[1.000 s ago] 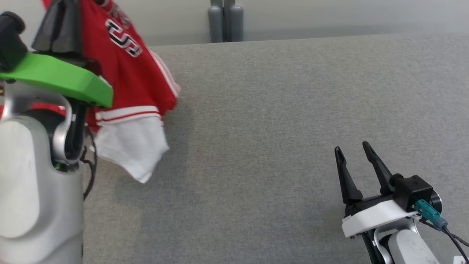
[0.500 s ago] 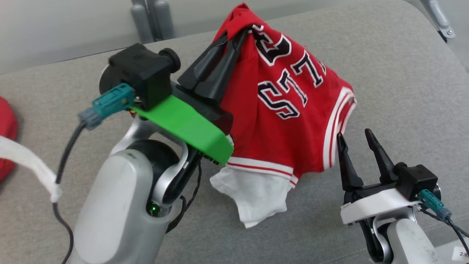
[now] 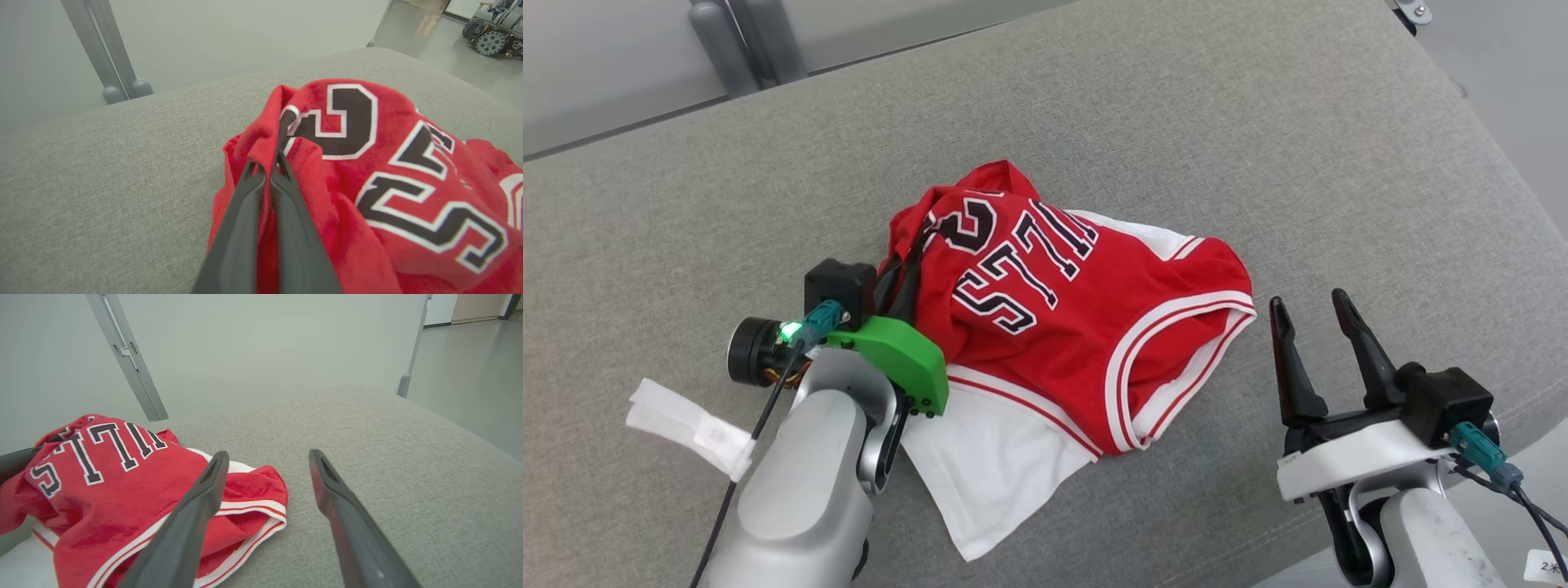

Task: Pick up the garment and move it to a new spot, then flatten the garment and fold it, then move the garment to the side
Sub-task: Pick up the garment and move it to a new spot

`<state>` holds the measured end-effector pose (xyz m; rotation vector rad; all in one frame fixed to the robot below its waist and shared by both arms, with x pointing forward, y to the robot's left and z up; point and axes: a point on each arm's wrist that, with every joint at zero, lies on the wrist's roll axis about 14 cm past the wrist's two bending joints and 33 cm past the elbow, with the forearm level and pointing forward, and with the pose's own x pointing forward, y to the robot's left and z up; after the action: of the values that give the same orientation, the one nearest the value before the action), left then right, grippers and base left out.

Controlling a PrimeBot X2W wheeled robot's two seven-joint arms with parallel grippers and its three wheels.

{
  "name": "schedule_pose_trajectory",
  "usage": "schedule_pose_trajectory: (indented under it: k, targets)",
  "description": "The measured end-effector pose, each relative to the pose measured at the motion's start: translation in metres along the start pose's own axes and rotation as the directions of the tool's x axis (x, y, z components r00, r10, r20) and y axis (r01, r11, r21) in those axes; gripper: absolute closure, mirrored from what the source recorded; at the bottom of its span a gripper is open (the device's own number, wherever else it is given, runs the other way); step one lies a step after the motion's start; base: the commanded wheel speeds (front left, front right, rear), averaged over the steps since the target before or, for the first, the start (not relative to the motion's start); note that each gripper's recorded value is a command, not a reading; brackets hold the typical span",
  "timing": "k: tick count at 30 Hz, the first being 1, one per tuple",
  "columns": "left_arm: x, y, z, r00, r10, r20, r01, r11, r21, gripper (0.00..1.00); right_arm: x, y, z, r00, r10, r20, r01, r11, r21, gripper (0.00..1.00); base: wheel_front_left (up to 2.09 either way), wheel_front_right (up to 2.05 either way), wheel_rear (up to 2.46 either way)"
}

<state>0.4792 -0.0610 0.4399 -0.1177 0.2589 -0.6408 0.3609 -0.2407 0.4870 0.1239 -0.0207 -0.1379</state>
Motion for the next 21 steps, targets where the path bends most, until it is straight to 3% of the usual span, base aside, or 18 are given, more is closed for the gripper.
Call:
schedule_pose_trajectory:
  k: [1, 7, 11, 16, 21]
  targets:
    - [-0.002, 0.003, -0.005, 1.0, 0.012, 0.006, -0.012, 1.0, 0.001, 0.0, 0.0, 0.002, 0.0, 1.0, 0.005, 0.0, -0.005, 1.0, -0.002, 0.0, 0.0, 0.0, 0.0]
    - [-0.015, 0.009, 0.018, 0.989, 0.036, 0.141, -0.038, 0.999, 0.011, 0.0, -0.003, 0.009, 0.006, 0.999, 0.035, 0.017, -0.035, 0.999, -0.014, 0.0, 0.0, 0.0, 0.0]
    - [-0.052, 0.017, 0.055, 0.95, 0.106, 0.294, -0.103, 0.994, -0.026, 0.0, -0.01, 0.008, 0.013, 0.998, 0.054, 0.035, -0.053, 0.998, -0.045, 0.0, 0.0, 0.0, 0.0]
    - [-0.116, 0.031, 0.049, 0.915, 0.229, 0.331, -0.233, 0.972, -0.029, 0.0, -0.016, 0.014, 0.022, 0.994, 0.097, 0.059, -0.092, 0.992, -0.083, 0.0, 0.0, 0.0, 0.0]
    - [-0.166, 0.045, 0.019, 0.902, 0.334, 0.273, -0.338, 0.94, -0.032, 0.0, -0.019, 0.02, 0.02, 0.99, 0.134, 0.051, -0.128, 0.987, -0.098, 0.0, 0.0, 0.0, 0.0]
